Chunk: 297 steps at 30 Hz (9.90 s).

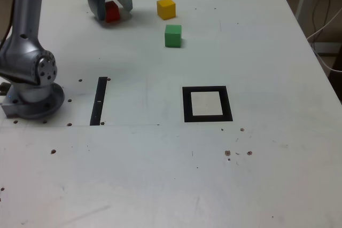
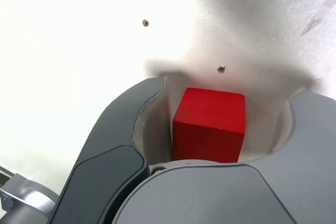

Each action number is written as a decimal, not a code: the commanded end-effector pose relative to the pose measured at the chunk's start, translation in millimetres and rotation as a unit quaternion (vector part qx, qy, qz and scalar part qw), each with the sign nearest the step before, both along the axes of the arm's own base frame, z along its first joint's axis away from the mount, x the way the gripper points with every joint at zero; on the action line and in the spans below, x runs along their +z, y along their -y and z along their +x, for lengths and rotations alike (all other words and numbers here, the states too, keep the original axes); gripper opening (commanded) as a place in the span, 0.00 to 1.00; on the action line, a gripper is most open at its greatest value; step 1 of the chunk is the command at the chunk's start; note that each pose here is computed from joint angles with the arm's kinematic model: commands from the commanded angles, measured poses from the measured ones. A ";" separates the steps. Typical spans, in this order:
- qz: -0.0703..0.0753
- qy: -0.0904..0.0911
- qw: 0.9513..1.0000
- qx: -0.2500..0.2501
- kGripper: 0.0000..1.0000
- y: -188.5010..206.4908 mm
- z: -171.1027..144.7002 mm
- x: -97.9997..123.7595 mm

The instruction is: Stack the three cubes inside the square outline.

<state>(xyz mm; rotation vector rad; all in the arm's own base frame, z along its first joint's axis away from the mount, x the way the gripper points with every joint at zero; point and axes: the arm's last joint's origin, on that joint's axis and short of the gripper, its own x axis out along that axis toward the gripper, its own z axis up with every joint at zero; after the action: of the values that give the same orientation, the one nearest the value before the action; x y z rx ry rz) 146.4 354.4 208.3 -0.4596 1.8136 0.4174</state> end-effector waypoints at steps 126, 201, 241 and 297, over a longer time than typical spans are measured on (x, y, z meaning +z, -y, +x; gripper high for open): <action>-0.032 0.024 0.954 -0.298 0.32 374.5 233.8 3.9; 0.022 0.039 0.990 -0.134 0.99 148.1 135.6 76.6; -0.023 0.009 0.999 -0.046 0.98 -3.3 149.7 8.5; 0.000 0.021 0.995 -0.093 0.28 42.6 162.4 59.9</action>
<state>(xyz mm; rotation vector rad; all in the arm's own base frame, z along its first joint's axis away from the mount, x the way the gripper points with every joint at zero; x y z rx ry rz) 310.5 318.5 259.6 -0.3006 1.7971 0.2871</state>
